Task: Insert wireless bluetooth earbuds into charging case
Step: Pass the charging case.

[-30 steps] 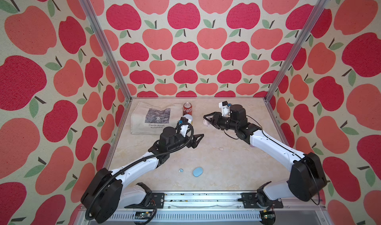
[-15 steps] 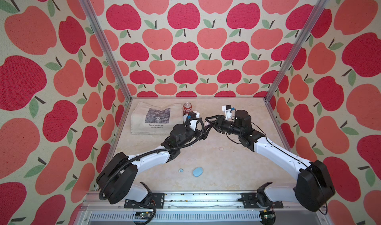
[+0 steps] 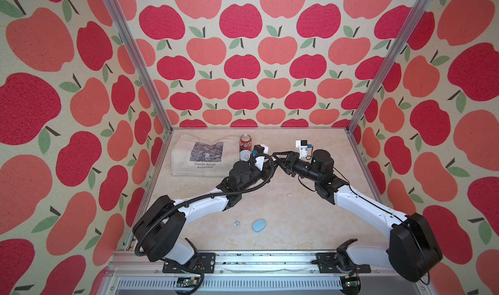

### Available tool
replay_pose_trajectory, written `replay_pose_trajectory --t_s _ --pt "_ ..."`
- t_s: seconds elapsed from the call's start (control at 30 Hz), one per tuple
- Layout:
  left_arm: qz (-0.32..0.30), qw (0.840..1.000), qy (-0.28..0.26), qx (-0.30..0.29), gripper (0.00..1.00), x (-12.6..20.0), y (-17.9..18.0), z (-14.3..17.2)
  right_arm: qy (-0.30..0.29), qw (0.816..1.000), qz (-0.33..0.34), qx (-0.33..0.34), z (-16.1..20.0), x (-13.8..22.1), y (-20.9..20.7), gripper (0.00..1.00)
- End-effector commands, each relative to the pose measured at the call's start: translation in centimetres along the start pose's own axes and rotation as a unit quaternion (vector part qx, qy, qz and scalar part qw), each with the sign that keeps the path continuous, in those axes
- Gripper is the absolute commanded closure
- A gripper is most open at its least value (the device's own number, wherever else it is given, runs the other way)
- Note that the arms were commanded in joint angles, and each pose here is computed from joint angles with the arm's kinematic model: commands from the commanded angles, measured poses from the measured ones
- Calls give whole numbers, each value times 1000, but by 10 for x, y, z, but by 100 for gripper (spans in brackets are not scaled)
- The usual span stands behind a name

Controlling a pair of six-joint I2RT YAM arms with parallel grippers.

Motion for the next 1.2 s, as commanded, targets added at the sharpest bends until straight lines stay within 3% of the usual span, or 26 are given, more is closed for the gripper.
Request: replay_pose_trajectory --t_s 0.0,0.13,0.3,0.47,0.63,0.73,0.87,0.9,1.0,1.03,1.07,1.17 --pt "-7 1000 -11 -5 70 -6 1 -10 3 999 -43 6 2 9 15 77" --pt "-4 1000 -7 -7 82 -6 1 -11 1 999 -53 9 1 12 18 72" --pt "22 999 27 1 97 4 2 -22 15 996 -71 47 -6 27 26 50" --pt "77 986 100 109 99 31 24 -43 89 989 -60 101 -13 56 31 43" --pt "164 953 156 202 98 61 39 -63 165 953 -23 252 3 83 38 44" --pt "219 920 187 267 97 74 50 -68 177 892 35 415 19 101 39 47" --pt "264 879 214 334 97 81 64 -64 185 778 44 599 42 114 36 47" --pt "271 870 220 348 97 82 66 -61 178 742 36 646 47 116 35 47" --pt "293 848 235 373 97 82 69 -53 143 650 6 746 58 118 37 45" --pt "300 841 241 381 96 82 69 -50 138 627 -5 767 60 118 37 45" --pt "310 832 247 389 97 82 69 -46 131 610 -8 781 61 115 39 45" --pt "327 812 263 406 97 83 68 -37 147 592 -17 792 58 102 43 44"
Point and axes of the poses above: each gripper's point midway between its finger pads, its own x axis back along the fingers, its own y axis along the line the jaws close on, z = x × y, the point moved 10 cm from there along x, back along the fingers, and after that the axes turned 7 degrees about -x, right-handed, at the moved point
